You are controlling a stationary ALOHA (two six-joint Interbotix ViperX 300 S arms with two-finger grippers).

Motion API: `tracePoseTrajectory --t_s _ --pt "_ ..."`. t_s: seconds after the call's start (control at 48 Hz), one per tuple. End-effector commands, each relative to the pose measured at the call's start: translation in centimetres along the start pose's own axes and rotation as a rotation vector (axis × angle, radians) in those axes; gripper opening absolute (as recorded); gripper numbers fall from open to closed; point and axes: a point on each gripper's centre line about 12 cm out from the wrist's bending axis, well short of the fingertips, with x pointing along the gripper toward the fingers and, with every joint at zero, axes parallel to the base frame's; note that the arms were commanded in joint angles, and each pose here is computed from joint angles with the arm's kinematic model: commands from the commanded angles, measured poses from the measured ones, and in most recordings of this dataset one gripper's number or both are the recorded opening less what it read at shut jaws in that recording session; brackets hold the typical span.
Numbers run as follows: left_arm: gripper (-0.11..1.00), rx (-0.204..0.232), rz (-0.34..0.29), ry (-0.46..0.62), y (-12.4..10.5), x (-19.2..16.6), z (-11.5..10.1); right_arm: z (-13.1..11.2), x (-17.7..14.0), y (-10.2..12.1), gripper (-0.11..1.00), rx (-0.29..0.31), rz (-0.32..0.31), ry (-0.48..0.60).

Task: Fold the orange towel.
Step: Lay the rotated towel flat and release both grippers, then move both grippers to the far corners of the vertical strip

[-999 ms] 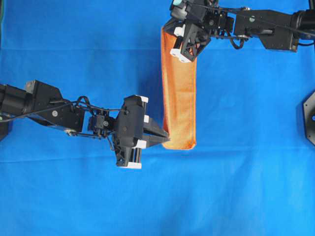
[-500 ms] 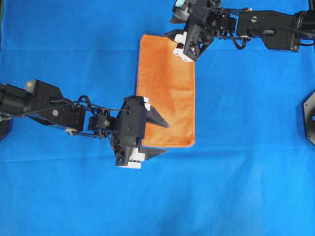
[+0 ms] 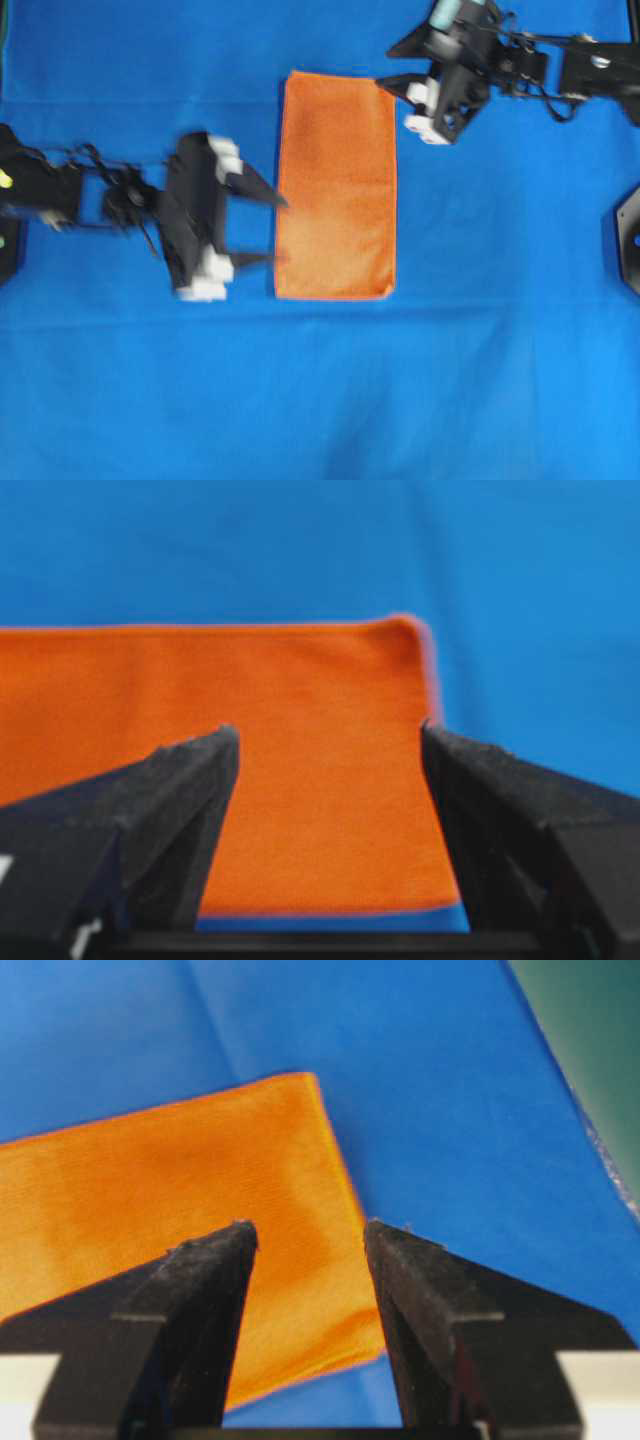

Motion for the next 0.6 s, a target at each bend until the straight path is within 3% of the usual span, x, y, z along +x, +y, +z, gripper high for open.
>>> tracePoseTrajectory --t_s 0.0,0.291,0.583 --pt "0.67 -0.019 0.038 -0.073 1.4 -1.9 0.8 0.6 -3.0 1.0 0.53 0.002 0.035 -0.099" --pt "0.67 -0.061 0.125 -0.177 3.7 -7.1 -1.2 -1.3 -9.2 3.6 0.53 0.036 0.139 -0.241" --pt "0.67 -0.065 0.133 -0.240 3.4 -10.0 -1.9 -3.1 -10.6 4.7 0.53 0.055 0.185 -0.243"
